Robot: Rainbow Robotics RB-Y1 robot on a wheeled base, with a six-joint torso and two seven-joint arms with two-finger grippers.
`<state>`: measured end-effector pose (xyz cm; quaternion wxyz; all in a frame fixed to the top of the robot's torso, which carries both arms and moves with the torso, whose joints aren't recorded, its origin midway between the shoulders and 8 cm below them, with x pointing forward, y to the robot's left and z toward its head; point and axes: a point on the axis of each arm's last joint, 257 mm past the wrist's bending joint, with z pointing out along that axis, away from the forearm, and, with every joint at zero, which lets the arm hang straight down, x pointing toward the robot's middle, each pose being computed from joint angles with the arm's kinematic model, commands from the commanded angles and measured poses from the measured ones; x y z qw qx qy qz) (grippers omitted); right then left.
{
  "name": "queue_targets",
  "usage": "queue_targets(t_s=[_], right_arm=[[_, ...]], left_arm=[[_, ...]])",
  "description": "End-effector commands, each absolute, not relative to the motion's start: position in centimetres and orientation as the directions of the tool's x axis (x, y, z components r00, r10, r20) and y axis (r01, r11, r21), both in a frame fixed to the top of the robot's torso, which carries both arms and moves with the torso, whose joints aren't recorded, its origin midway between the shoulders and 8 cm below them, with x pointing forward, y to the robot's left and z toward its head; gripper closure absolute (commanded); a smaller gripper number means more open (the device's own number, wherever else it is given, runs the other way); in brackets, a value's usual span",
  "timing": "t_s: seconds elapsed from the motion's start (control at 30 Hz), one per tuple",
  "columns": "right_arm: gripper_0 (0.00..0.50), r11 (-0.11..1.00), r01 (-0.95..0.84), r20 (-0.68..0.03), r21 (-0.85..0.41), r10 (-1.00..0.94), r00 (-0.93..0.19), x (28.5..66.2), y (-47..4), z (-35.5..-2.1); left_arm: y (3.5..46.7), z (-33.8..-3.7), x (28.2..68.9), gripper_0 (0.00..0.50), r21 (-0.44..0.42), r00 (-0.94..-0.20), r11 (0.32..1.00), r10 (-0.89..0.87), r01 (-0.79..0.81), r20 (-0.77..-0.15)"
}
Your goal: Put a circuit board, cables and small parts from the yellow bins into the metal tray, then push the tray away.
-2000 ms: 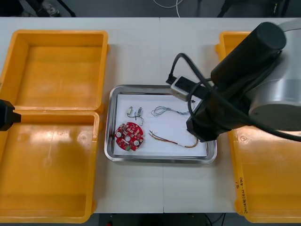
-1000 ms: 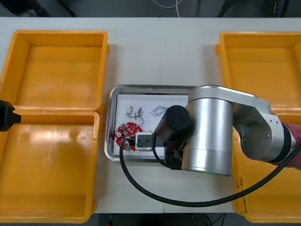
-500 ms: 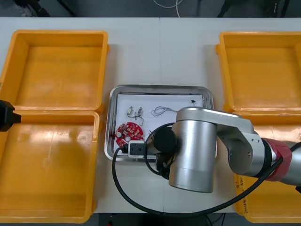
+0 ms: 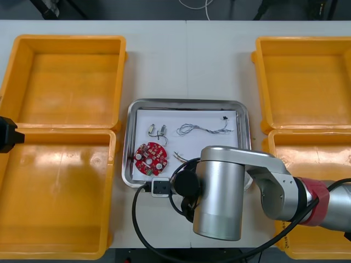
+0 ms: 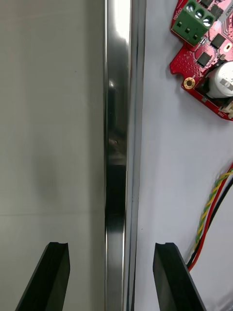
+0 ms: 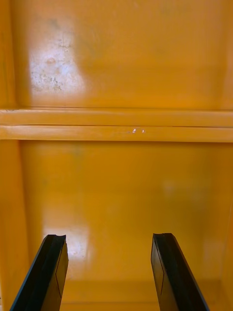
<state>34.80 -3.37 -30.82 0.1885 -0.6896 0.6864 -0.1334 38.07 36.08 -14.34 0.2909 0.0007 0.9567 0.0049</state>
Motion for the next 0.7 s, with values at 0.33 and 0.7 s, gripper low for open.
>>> queue_targets(t_s=[0.33, 0.7], right_arm=[[0.0, -0.021, -0.9, -0.091, -0.436, -0.994, 0.068, 34.02, -1.31, -32.13], [0.25, -0.02, -0.894, -0.095, -0.447, -0.993, 0.07, 34.27, -1.06, -32.37]], left_arm=[[36.46, -13.99, 37.57, 0.0, 0.069, -0.823, 0.996, 0.08, 0.05, -0.563], [36.46, -13.99, 37.57, 0.0, 0.069, -0.823, 0.996, 0.08, 0.05, -0.563]])
